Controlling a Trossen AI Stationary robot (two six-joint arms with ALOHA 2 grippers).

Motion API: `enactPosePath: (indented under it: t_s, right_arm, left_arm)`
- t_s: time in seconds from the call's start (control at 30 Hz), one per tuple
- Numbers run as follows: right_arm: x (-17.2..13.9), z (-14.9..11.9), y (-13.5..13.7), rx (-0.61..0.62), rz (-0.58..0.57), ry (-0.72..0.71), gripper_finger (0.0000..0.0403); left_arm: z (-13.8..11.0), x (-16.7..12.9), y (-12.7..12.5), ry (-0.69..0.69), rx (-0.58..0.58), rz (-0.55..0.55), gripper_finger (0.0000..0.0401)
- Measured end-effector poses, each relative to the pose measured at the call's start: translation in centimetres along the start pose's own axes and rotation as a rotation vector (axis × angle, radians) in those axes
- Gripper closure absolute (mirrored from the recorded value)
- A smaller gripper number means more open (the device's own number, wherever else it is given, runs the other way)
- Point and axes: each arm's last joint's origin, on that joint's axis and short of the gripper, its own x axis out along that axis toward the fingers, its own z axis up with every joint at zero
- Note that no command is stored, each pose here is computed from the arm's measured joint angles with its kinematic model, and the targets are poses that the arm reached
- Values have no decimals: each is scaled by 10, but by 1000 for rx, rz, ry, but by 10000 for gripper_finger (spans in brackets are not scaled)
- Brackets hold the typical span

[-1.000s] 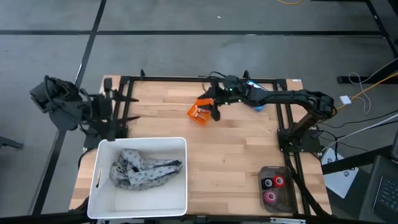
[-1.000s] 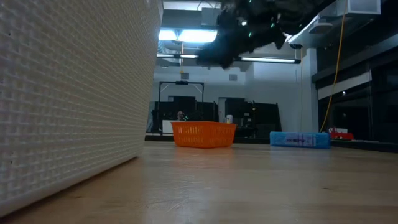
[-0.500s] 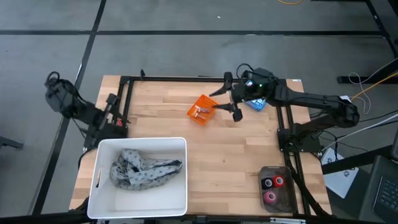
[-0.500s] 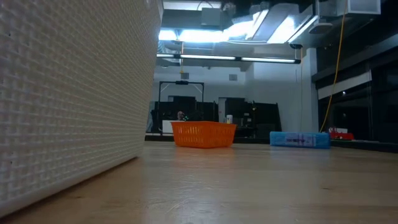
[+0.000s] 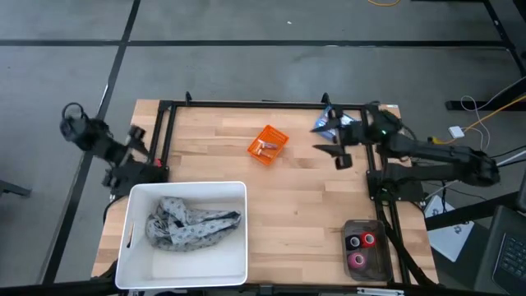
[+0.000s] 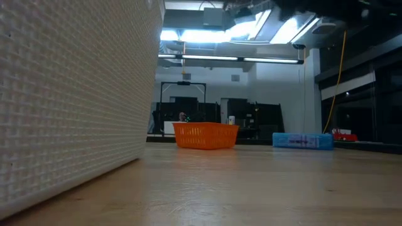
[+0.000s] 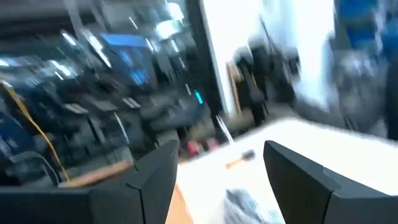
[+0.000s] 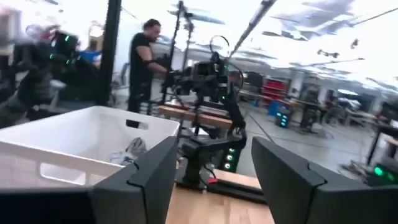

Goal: Pick & place medical supplies in basket/bin
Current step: Return to Home Position

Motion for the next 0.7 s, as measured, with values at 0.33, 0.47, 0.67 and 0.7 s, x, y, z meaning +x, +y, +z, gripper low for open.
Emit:
enactPosePath:
  t_s: [0.33,0.47,0.67,0.7]
  right_arm:
    - [-41,-11,32,85,-254,35,194]
    - [-45,-18,38,83,-373,119,194]
    - [-58,-19,52,26,-255,58,194]
    - [-63,-22,54,23,-255,43,194]
  left_arm:
    - [-24,32,-11,66,12,129,169]
    - [-32,38,-14,41,-5,146,166]
    - [-40,40,-16,42,8,177,169]
    - [-39,39,-15,31,4,179,169]
